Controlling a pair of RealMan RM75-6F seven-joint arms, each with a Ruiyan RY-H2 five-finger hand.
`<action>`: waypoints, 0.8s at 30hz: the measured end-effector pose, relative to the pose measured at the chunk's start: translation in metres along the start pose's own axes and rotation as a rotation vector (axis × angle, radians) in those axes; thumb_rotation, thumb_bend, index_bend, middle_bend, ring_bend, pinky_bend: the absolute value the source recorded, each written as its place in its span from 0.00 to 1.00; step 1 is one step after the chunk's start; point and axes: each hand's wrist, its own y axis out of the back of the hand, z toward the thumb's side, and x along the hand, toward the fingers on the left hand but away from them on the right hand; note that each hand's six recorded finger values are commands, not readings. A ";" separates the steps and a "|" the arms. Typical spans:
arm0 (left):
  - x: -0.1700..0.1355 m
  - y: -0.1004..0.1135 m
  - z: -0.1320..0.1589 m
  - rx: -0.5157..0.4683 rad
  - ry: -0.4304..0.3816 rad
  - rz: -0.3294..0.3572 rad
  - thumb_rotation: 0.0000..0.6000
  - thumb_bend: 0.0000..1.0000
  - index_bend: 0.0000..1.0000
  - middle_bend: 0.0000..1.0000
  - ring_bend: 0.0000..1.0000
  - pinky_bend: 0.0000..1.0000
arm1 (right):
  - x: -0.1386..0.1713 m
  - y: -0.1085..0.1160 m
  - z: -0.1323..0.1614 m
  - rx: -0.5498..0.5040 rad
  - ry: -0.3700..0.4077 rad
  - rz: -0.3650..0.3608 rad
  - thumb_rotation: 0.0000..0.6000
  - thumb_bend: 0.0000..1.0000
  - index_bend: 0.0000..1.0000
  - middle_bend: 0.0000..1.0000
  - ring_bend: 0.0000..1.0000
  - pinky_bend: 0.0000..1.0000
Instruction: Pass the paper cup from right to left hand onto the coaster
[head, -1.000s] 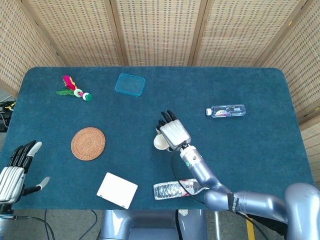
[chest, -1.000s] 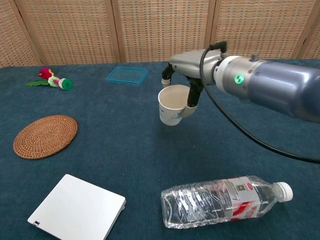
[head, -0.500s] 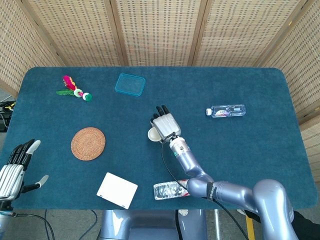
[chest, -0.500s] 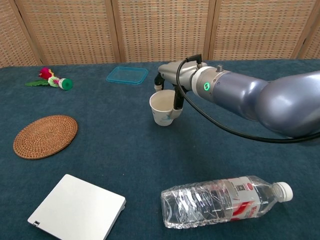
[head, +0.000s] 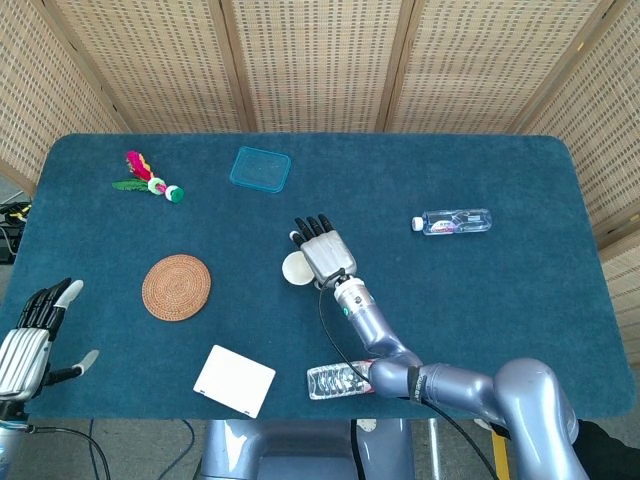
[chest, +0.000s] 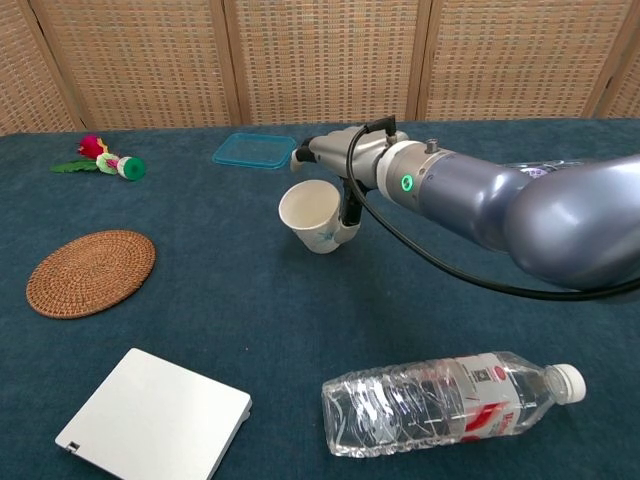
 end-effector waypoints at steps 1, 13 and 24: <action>0.000 0.000 0.001 0.001 -0.002 0.001 1.00 0.25 0.00 0.00 0.00 0.00 | 0.002 0.001 -0.002 0.001 -0.004 -0.003 1.00 0.08 0.07 0.00 0.00 0.00; -0.001 -0.002 0.006 0.027 -0.011 0.000 1.00 0.25 0.00 0.00 0.00 0.00 | 0.043 0.016 -0.046 0.026 -0.068 -0.051 1.00 0.08 0.06 0.00 0.00 0.00; 0.001 0.000 0.015 0.054 -0.026 0.019 1.00 0.25 0.00 0.00 0.00 0.00 | 0.147 -0.021 -0.106 -0.037 -0.121 -0.125 1.00 0.08 0.05 0.00 0.00 0.00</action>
